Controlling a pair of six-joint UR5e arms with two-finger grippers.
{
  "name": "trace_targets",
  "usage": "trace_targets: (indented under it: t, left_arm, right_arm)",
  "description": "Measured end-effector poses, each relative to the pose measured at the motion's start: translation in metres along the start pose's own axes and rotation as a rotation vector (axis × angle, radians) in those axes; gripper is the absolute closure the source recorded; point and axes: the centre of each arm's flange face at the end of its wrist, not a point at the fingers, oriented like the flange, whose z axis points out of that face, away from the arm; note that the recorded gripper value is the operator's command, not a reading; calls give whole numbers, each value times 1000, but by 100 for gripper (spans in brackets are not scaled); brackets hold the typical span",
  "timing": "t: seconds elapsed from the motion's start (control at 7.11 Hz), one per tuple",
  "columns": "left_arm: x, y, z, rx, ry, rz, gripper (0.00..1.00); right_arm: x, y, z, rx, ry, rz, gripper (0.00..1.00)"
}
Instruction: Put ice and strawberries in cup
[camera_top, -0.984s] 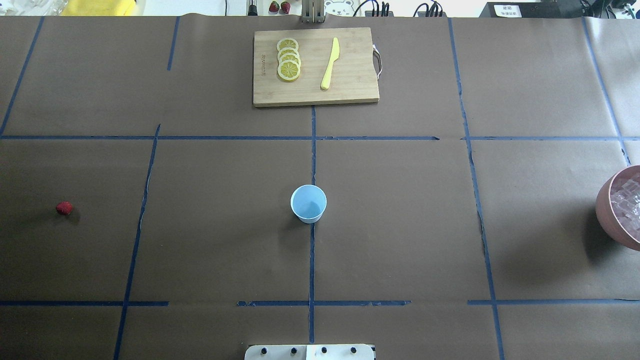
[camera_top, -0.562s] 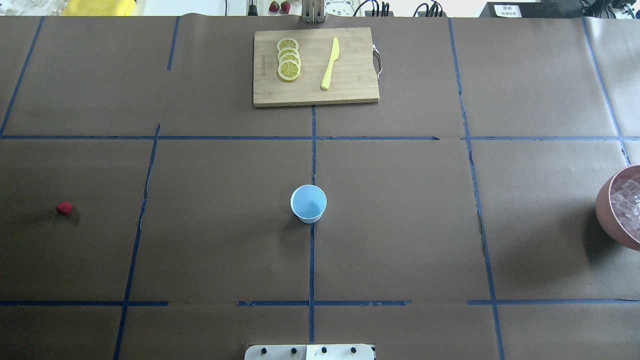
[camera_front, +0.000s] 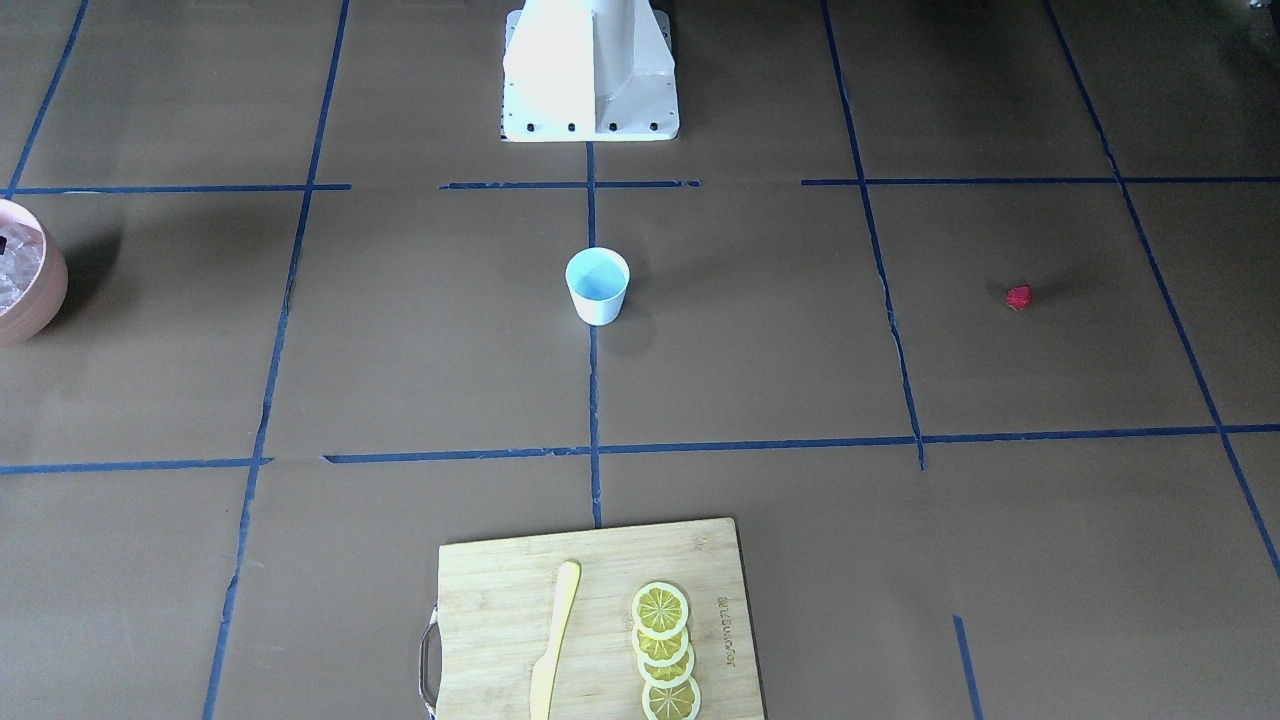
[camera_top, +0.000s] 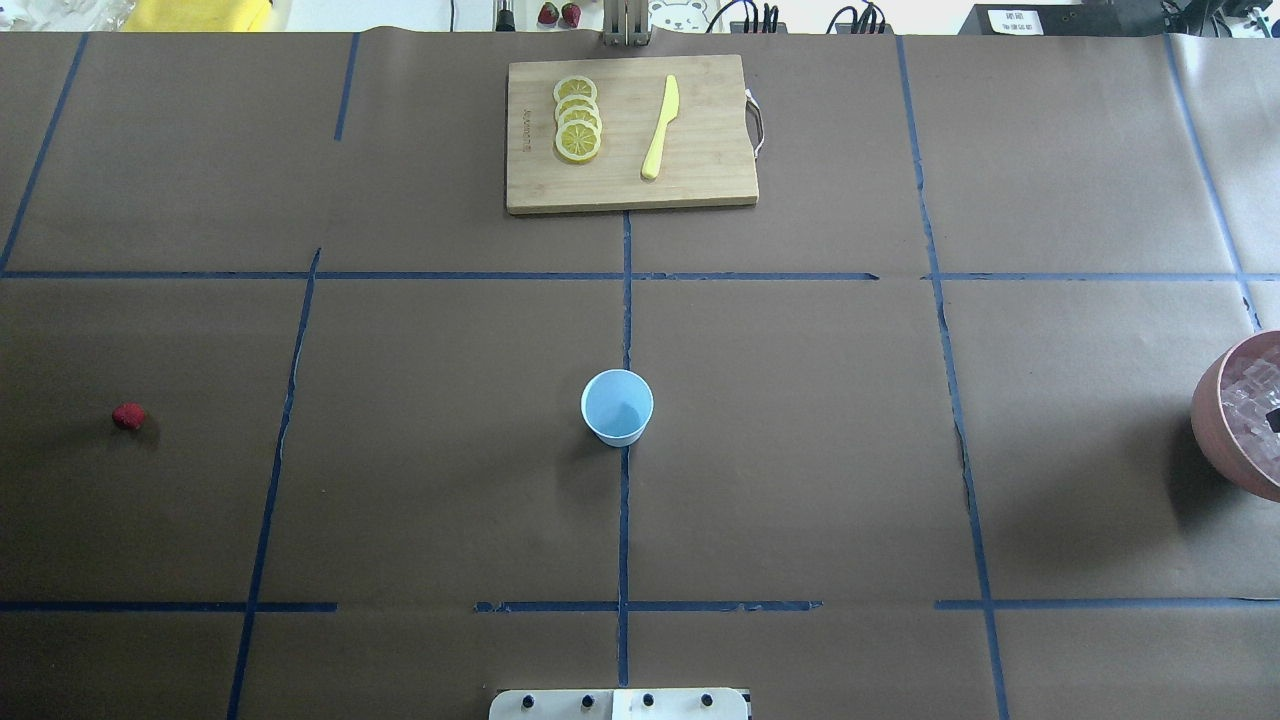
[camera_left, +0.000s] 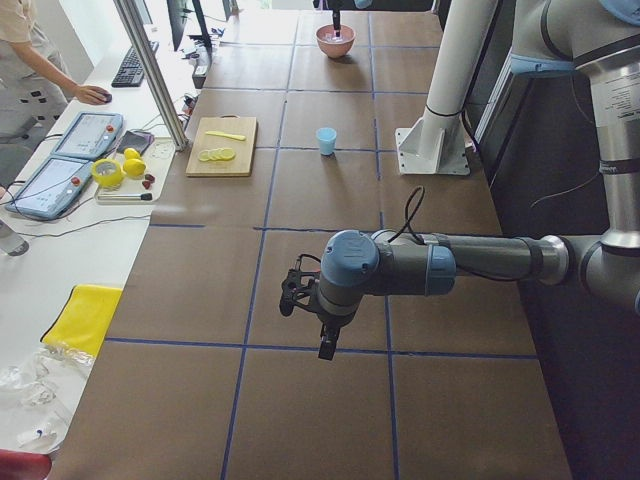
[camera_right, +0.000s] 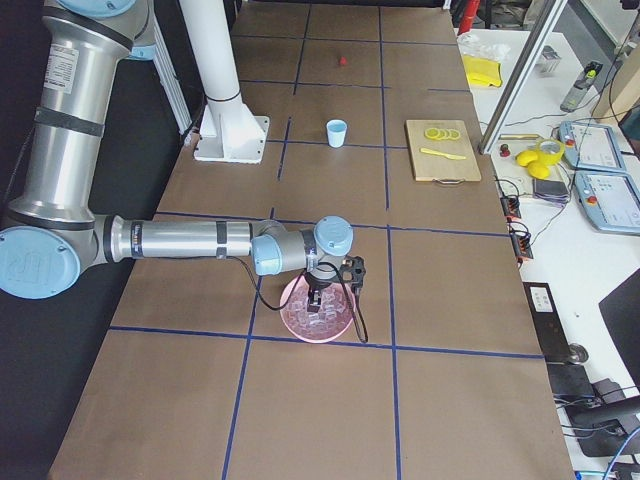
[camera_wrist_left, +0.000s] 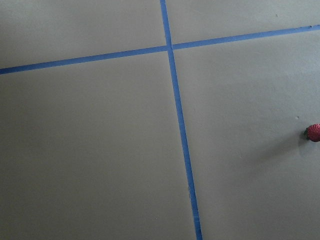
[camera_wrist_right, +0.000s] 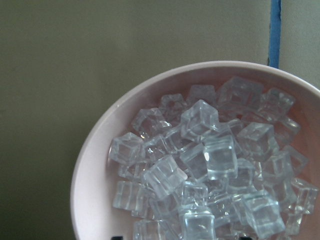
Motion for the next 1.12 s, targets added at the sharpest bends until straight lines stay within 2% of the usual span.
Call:
trace_targets:
  t: [0.7,1.12]
  left_arm:
    - [0,0,0,1,1,1,0]
    - [0,0,0,0,2,0,0]
  right_arm:
    - [4,0,15,-33,6,5,25]
    - [4,0,19,-41,10,5,50]
